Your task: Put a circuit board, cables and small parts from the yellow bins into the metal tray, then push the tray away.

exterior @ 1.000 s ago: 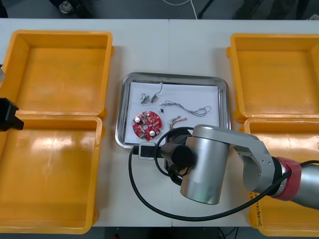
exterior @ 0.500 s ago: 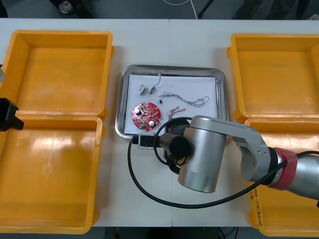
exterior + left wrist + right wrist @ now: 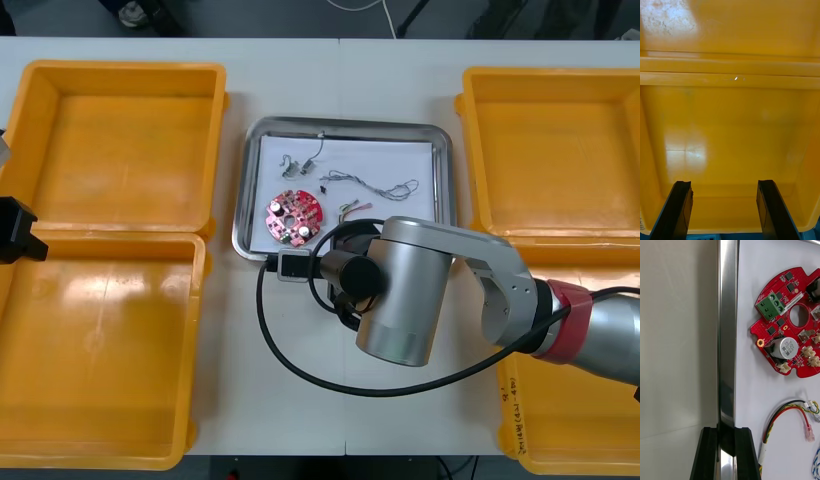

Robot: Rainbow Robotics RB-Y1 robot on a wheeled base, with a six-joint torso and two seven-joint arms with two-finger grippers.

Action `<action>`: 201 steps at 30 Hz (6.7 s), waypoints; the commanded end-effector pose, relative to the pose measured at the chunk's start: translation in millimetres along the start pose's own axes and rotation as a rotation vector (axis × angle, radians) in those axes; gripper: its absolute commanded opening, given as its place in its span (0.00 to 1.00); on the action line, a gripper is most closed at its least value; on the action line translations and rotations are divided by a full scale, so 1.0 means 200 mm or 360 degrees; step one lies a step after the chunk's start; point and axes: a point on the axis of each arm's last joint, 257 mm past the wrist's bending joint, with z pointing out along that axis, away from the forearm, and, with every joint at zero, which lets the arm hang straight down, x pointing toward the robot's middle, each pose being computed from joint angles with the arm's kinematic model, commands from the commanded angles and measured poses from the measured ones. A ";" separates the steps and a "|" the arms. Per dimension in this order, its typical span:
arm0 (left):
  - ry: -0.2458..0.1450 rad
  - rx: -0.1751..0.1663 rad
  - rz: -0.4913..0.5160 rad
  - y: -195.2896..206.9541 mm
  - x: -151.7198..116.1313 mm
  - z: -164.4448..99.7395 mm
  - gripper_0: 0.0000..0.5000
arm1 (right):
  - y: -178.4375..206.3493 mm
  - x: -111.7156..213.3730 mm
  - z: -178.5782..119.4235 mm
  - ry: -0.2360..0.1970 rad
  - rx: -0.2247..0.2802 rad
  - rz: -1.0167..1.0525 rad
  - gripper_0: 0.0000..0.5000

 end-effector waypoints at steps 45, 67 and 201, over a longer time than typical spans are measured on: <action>-0.0043 -0.0069 -0.0121 0.08 -0.01 -0.08 1.00 | -0.68 -0.03 0.19 -0.0199 0.0428 -0.0155 0.00; -0.0043 -0.0069 -0.0121 0.08 -0.01 -0.08 1.00 | -0.85 0.00 0.20 -0.0184 0.0460 -0.0219 0.00; -0.0043 -0.0069 -0.0121 0.08 -0.01 -0.08 1.00 | -0.19 1.79 -0.92 0.0584 0.0065 0.2620 1.00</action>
